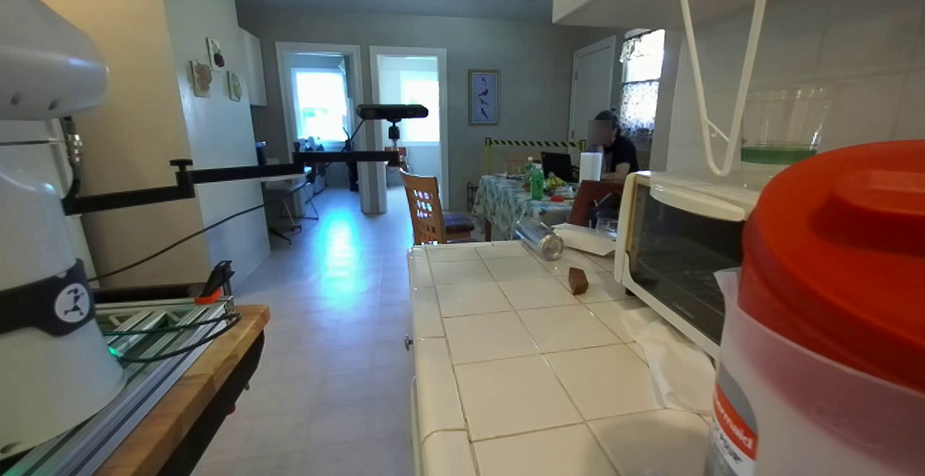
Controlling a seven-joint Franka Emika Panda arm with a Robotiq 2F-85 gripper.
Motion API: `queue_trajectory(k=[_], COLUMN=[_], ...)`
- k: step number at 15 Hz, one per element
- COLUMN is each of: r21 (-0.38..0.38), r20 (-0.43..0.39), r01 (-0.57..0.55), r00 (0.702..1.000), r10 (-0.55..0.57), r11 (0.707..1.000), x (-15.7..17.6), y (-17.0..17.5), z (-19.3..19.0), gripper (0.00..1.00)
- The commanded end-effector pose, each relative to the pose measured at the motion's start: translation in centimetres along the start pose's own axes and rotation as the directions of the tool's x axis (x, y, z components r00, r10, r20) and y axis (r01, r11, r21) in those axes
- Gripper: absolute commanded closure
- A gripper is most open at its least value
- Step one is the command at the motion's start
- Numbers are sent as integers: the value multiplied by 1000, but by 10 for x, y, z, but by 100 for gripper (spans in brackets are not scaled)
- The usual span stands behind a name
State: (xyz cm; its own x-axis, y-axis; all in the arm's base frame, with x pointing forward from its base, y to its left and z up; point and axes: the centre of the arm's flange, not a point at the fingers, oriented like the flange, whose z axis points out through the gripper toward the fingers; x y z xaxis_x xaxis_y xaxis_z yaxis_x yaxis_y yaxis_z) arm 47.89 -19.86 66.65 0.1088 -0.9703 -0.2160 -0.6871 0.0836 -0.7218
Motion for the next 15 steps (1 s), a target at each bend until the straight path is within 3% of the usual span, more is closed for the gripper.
queue_trajectory(k=[1, 15], r21=[10, 46], r20=[1, -13], r01=[-27, -59], r00=[1000, 998], r10=[27, 60], r11=[1000, 997], x=[1, 5], y=[-12, -30], z=[0, -14], gripper=[97, 97])
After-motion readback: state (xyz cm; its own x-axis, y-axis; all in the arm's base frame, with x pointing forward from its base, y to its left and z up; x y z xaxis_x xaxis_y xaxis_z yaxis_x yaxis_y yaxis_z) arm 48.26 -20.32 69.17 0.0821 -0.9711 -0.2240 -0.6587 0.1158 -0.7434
